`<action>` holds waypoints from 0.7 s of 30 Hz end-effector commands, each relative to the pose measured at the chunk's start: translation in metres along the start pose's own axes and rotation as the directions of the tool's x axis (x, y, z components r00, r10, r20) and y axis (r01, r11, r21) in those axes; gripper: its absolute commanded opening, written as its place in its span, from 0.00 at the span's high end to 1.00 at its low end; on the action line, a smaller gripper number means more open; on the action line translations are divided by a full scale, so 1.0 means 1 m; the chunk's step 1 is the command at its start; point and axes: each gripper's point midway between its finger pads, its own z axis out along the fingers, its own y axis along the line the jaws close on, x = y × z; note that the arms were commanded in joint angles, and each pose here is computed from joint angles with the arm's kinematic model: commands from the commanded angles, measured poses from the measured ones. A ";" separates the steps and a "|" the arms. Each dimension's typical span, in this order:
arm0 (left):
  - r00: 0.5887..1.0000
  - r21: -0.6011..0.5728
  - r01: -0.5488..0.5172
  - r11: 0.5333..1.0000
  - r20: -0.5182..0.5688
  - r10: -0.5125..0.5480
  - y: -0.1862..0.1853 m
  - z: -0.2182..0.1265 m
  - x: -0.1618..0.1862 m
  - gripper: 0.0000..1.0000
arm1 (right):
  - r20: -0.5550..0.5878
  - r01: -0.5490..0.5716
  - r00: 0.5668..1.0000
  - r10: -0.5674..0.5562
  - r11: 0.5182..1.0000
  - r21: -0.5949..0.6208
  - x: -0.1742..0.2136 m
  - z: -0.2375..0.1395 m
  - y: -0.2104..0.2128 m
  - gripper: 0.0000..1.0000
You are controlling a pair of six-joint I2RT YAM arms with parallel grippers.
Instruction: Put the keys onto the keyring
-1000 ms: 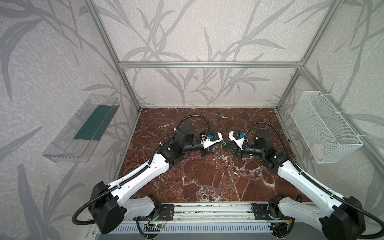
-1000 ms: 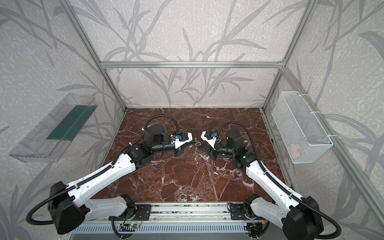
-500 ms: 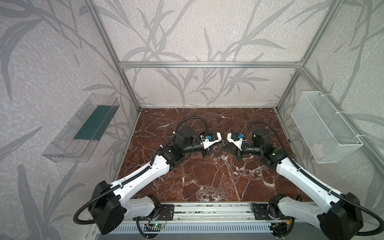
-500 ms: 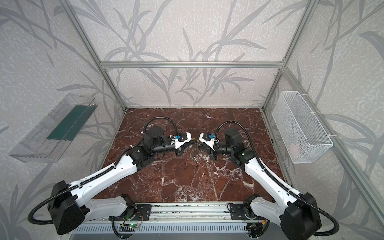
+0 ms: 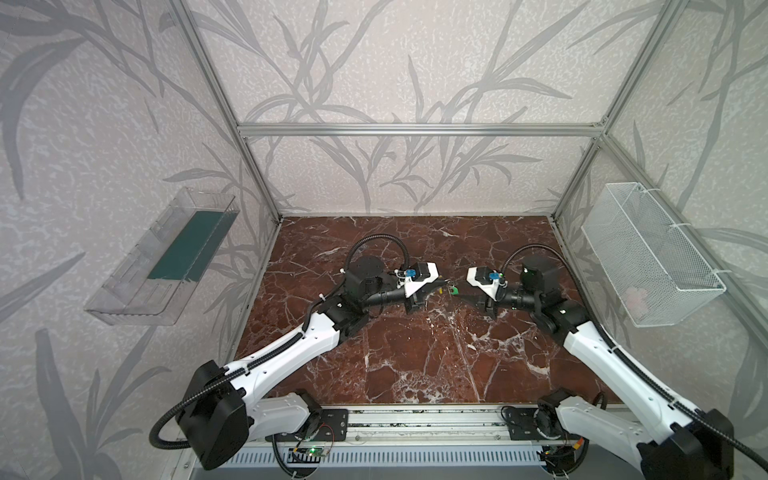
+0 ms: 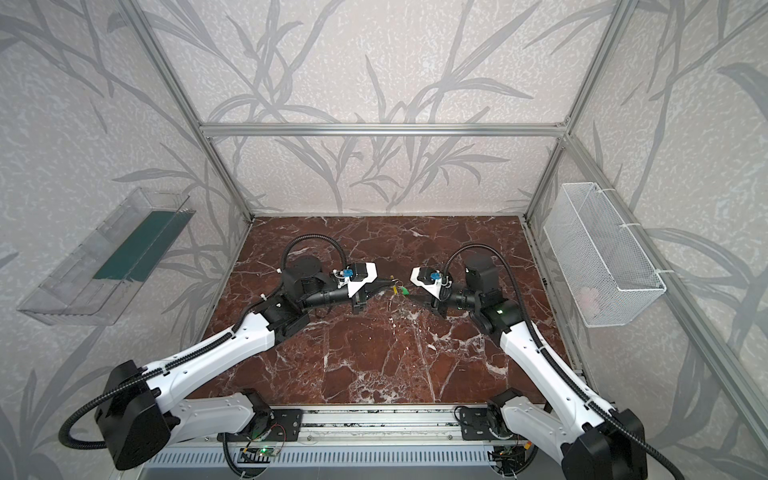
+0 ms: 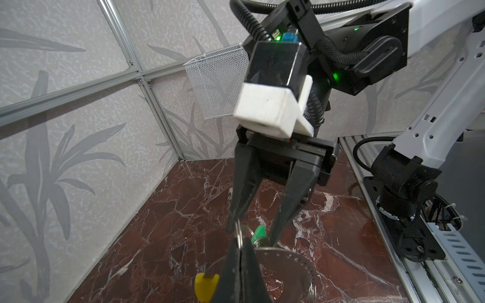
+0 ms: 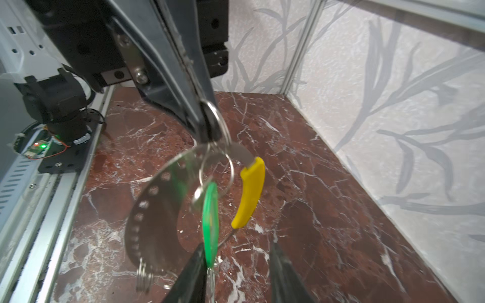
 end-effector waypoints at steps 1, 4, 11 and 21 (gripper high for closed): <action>0.999 0.048 0.006 0.999 0.049 -0.008 -0.004 -0.002 -0.014 1.00 | 0.095 0.066 0.993 -0.066 0.998 0.006 -0.025 -0.011 0.001 0.60; 0.999 0.072 0.014 0.997 0.044 -0.017 -0.006 -0.001 -0.014 1.00 | 0.162 0.065 0.985 -0.061 0.998 -0.024 -0.044 -0.013 0.003 0.64; 0.999 0.097 0.013 0.995 0.038 -0.017 -0.008 0.000 -0.015 1.00 | 0.241 0.031 0.970 0.001 0.991 -0.128 -0.068 -0.007 0.007 0.72; 0.999 0.102 0.007 0.995 0.037 -0.011 -0.009 0.000 -0.016 1.00 | 0.220 0.000 0.974 0.049 0.975 -0.220 -0.063 0.002 0.018 0.73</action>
